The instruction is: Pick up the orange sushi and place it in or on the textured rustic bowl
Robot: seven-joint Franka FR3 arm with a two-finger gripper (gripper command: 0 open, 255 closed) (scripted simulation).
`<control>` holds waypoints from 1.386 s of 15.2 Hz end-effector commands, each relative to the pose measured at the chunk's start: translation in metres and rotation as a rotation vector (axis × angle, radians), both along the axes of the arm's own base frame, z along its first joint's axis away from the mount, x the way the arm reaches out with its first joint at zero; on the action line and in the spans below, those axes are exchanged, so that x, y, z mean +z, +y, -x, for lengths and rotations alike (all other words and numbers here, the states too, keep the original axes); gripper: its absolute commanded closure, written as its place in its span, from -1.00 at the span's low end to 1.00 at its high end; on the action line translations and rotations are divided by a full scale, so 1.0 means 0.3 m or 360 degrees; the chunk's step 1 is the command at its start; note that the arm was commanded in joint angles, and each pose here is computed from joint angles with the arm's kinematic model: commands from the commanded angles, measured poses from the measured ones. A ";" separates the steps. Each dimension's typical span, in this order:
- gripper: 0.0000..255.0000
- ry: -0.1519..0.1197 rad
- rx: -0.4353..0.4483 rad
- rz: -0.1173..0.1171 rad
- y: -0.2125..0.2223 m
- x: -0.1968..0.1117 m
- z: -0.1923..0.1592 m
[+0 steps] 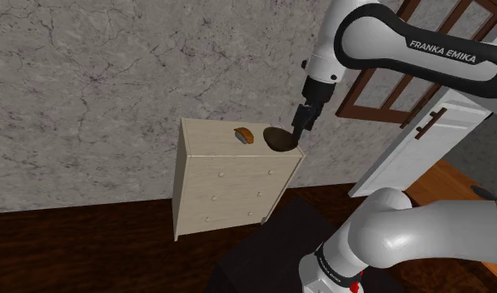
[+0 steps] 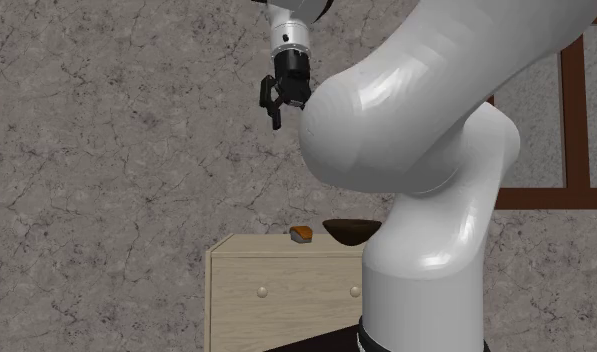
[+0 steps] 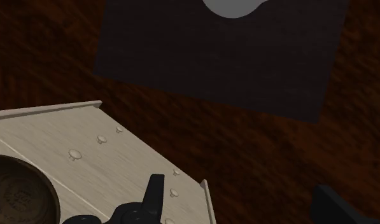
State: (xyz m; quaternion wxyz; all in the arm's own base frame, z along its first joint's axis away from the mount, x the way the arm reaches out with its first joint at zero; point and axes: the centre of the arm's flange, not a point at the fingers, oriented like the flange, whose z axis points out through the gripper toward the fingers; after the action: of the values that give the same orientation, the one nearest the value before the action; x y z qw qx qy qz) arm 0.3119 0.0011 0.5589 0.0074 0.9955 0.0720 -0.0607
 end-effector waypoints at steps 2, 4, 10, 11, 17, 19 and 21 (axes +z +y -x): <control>-1.00 -0.0006 -0.0007 -0.0001 -0.016 -0.026 -0.030; -1.00 -0.0018 -0.0020 -0.0002 -0.047 -0.077 -0.091; -1.00 -0.0053 -0.0059 -0.0007 -0.145 -0.229 -0.273; -1.00 -0.0059 -0.0065 -0.0008 -0.161 -0.254 -0.303; -1.00 -0.0094 -0.0104 -0.0013 -0.264 -0.402 -0.486; -1.00 -0.0106 -0.0117 -0.0015 -0.299 -0.450 -0.547; -1.00 -0.0118 -0.0130 -0.0017 -0.334 -0.498 -0.608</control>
State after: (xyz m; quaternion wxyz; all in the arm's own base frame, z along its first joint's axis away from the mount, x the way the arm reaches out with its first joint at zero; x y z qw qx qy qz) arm 0.4812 -0.0911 0.4198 0.0022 0.9991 0.0333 -0.0260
